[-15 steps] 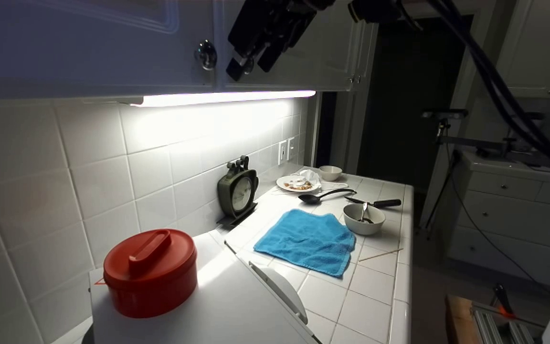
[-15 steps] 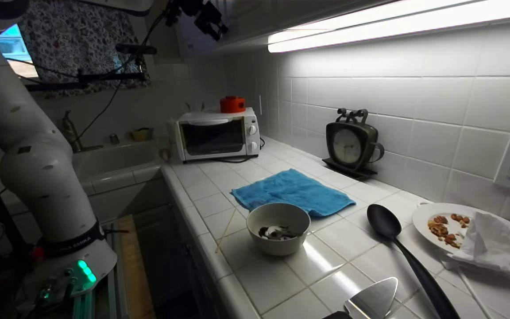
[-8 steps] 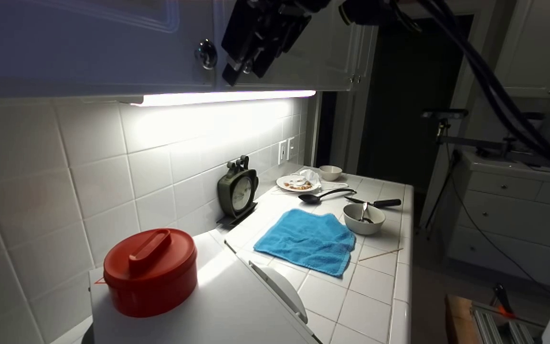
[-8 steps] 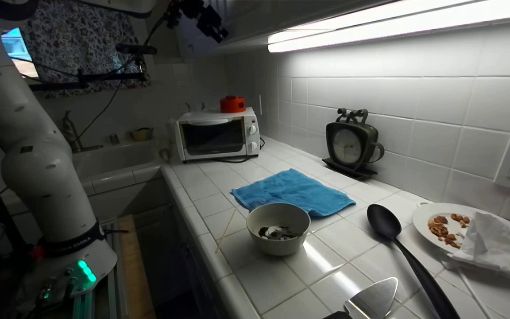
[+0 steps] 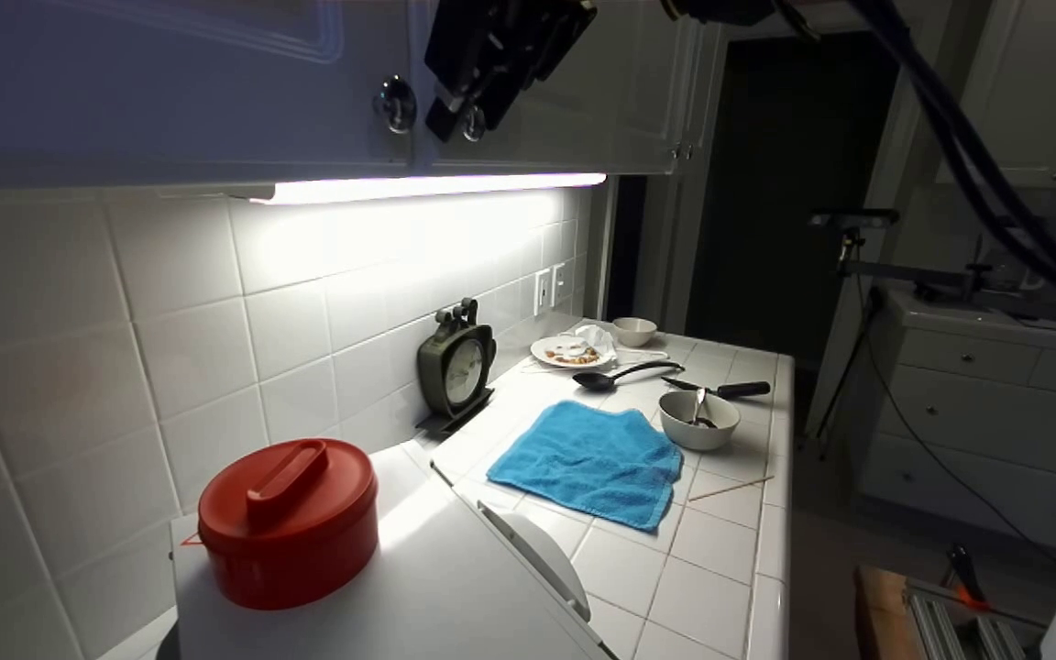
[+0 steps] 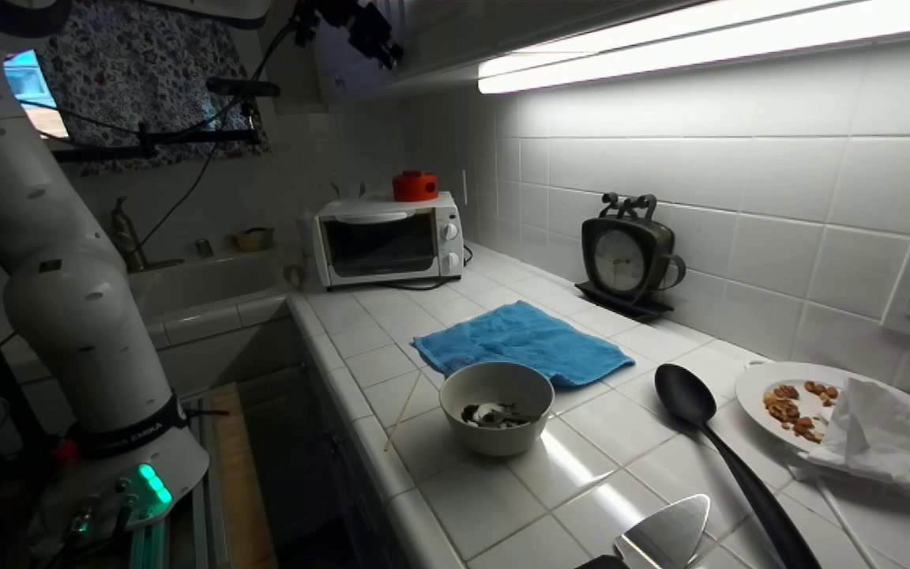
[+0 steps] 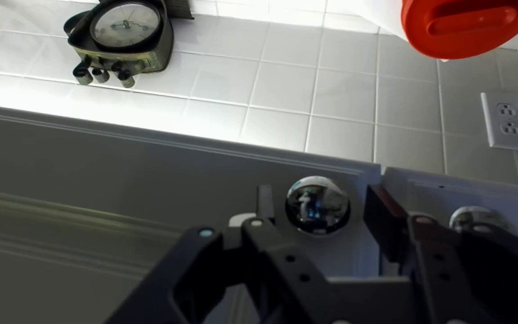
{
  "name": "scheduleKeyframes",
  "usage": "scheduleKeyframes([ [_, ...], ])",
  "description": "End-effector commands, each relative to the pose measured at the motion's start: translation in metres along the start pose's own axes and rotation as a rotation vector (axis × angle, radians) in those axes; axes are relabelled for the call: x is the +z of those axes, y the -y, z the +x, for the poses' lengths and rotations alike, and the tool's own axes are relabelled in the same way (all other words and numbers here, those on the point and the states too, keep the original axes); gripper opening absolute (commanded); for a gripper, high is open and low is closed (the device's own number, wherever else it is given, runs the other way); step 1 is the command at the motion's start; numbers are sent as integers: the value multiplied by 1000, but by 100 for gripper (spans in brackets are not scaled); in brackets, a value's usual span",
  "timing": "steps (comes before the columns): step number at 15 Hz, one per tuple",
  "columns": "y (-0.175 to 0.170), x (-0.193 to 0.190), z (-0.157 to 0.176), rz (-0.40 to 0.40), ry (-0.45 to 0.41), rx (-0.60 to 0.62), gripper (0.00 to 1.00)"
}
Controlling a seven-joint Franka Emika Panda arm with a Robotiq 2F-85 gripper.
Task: Open the right door of the cabinet above the light.
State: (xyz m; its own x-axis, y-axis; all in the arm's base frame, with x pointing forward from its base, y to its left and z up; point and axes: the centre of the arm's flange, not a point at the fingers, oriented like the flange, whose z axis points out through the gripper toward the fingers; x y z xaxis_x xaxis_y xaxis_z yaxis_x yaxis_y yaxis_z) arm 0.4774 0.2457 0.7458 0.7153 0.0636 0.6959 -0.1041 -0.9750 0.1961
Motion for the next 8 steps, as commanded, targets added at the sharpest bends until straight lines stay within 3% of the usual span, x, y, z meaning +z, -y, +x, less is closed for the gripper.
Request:
scheduleKeyframes([
  [1,5,-2,8,-23,-5,12,25],
  [2,5,-2,7,-29,-4,10,18],
  [5,5,-7,5,-40,6,-2,10],
  [8,5,-17,-4,-20,28,-41,10],
])
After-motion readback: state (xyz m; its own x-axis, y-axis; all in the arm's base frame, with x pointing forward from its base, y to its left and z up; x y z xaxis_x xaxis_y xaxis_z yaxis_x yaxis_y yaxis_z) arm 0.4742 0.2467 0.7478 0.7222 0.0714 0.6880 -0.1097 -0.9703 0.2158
